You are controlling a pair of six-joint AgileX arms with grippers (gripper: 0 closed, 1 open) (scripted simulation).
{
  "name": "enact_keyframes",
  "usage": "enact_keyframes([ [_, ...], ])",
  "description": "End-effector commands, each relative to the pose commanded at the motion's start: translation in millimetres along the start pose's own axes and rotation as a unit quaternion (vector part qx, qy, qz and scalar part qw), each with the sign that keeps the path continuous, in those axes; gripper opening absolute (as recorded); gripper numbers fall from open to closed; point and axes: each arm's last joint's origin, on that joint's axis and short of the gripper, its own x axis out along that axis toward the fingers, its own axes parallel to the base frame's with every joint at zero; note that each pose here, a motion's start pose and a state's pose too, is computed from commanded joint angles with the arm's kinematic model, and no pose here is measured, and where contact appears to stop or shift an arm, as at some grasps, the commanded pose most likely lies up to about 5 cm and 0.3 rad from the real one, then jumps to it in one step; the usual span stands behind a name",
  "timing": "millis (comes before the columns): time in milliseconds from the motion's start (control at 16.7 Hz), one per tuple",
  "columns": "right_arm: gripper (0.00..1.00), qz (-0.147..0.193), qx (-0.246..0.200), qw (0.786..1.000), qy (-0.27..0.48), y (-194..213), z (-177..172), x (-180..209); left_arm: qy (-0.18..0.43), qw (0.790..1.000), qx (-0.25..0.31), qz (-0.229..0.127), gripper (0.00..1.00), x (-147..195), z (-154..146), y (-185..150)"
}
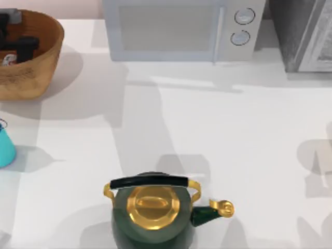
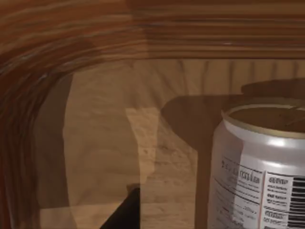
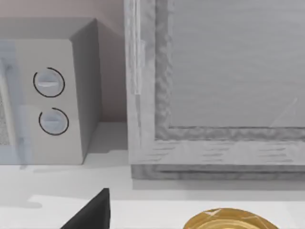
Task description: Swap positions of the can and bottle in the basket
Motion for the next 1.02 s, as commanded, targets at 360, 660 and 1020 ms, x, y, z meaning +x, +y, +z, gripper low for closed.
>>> enact_keyframes([
  [360,1.00,0.000,0.000,1.000,0.000,0.0,0.0,0.0,0.000,1.000,0.000,0.000,0.17,0.0,0.0,0.0],
  [660,1.00,0.000,0.000,1.000,0.000,0.0,0.0,0.0,0.000,1.000,0.000,0.000,0.00,0.0,0.0,0.0],
  [1020,1.00,0.000,0.000,1.000,0.000,0.0,0.0,0.0,-0.009,1.000,-0.006,0.003,0.00,-21.3,-4.6,-1.2],
])
